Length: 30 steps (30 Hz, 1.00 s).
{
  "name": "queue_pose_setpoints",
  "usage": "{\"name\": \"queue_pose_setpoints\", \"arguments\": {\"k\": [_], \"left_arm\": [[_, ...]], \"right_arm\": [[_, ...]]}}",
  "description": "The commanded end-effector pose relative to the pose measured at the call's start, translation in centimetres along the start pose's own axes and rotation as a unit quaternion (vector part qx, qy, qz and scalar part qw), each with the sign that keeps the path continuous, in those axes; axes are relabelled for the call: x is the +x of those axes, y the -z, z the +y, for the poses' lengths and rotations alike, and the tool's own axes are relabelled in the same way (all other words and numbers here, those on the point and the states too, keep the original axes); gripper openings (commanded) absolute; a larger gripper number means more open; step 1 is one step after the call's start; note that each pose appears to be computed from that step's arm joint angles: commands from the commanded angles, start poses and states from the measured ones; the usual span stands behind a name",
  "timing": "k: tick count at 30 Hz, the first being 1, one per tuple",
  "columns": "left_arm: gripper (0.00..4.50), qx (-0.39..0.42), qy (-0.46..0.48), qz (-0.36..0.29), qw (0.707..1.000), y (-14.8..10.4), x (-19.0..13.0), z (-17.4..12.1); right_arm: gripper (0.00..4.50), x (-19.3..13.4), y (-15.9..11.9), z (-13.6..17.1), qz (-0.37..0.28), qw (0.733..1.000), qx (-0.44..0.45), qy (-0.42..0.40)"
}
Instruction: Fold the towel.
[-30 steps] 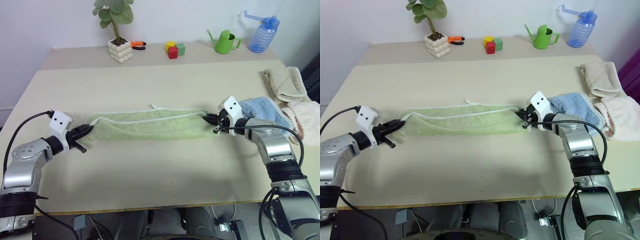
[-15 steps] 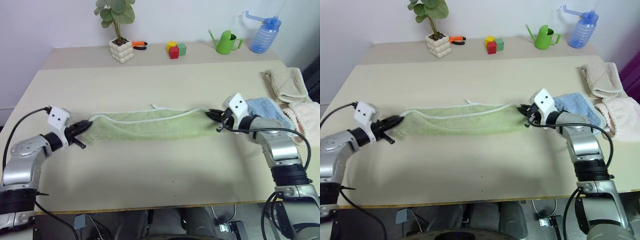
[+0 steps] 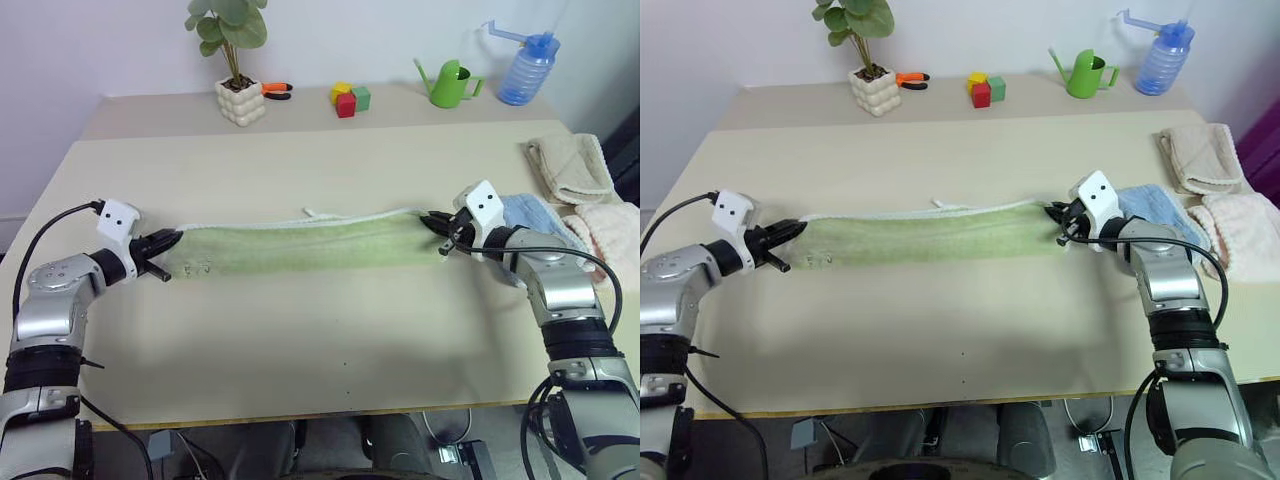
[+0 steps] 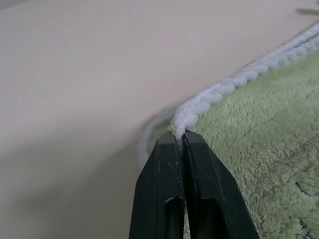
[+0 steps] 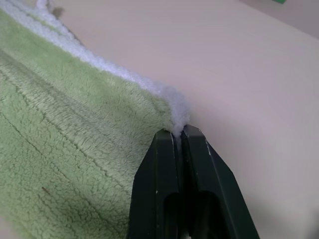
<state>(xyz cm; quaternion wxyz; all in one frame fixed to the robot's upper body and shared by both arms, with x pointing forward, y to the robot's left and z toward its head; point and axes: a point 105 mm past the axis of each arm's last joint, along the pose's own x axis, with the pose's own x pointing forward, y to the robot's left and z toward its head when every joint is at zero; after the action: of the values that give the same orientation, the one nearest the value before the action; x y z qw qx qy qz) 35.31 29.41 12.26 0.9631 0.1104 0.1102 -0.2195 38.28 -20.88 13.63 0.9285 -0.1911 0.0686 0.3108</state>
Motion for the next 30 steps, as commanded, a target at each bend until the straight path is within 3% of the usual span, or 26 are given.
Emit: {"name": "queue_pose_setpoints", "arguments": {"k": [1,8,12,16,22,26,30], "left_arm": [[0.0,0.008,-0.007,-0.008,1.0,-0.5,0.4,0.5],[0.0,-0.014,-0.013,-0.001,1.0,0.2,0.9,0.7],[1.36,-0.032,-0.017,0.002,0.999,0.8,0.6,0.8],[3.46,-0.031,-0.066,-0.006,0.997,1.0,-0.6,2.0],[3.46,-0.074,-0.087,-0.058,0.992,-0.3,-3.1,1.7],[3.46,-0.084,-0.104,-0.081,0.988,-1.0,-4.2,1.4],[3.46,-0.032,-0.026,-0.12,0.992,-4.4,-2.7,-3.6]], "right_arm": [[0.02,0.2,-1.1,-0.7,-0.018,1.0,-0.016,0.009],[0.02,0.6,-0.9,-0.6,-0.018,1.0,-0.012,0.01],[1.36,0.5,-0.9,-0.6,-0.02,1.0,-0.011,0.015],[3.39,-0.7,-2.2,-1.7,-0.037,0.998,-0.008,0.053],[3.39,-4.0,-4.0,-2.1,-0.073,0.992,0.069,0.081],[3.39,-5.6,-4.8,-0.5,-0.096,0.98,0.162,0.063],[3.39,-7.3,-2.7,4.0,-0.071,0.955,0.288,0.014]]}}
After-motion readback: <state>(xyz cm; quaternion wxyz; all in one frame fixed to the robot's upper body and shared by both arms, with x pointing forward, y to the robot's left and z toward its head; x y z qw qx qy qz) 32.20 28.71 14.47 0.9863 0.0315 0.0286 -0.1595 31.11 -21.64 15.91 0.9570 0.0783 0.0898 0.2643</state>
